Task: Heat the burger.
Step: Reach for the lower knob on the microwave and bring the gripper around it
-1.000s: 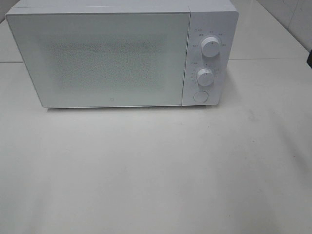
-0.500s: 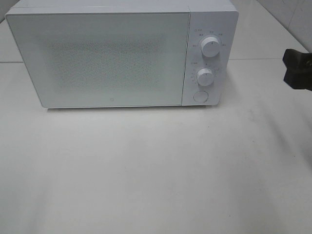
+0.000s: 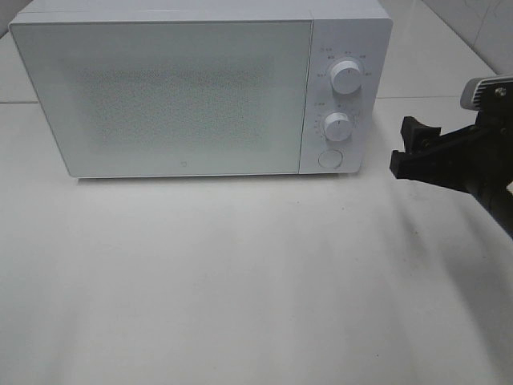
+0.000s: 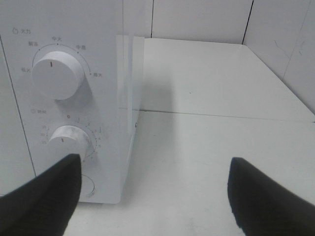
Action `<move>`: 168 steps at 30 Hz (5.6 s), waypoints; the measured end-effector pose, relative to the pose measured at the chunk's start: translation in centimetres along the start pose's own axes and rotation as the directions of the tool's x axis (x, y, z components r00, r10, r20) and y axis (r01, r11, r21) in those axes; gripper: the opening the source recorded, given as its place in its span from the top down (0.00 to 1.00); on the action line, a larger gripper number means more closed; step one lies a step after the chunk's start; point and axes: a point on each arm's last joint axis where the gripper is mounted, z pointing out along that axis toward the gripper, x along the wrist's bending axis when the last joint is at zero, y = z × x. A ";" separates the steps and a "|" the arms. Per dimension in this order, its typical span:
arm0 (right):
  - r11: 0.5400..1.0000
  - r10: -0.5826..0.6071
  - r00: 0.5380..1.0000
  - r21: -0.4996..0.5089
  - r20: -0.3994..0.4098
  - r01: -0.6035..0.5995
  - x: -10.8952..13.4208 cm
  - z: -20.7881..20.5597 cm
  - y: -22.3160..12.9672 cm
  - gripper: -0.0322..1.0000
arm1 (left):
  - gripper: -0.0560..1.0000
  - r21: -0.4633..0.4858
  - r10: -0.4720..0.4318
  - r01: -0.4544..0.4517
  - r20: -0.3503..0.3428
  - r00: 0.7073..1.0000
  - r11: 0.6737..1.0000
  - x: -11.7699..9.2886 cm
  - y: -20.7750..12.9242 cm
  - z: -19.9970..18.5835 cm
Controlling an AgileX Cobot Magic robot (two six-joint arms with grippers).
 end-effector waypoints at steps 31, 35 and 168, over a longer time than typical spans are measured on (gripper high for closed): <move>0.998 -0.002 1.000 0.070 0.015 0.001 8.2 2.7 -2.7 0.24 | 0.03 0.000 0.000 0.000 0.000 1.000 1.000 0.0 0.0 0.0; 0.998 0.009 0.999 0.065 0.037 -0.011 8.3 3.7 -2.7 0.24 | 0.03 0.000 0.000 0.000 0.000 1.000 1.000 0.0 0.0 0.0; -0.224 0.975 -0.224 0.018 -0.001 -0.974 9.3 11.3 -4.3 0.57 | 0.03 0.000 0.000 0.000 0.000 1.000 1.000 0.0 0.0 0.0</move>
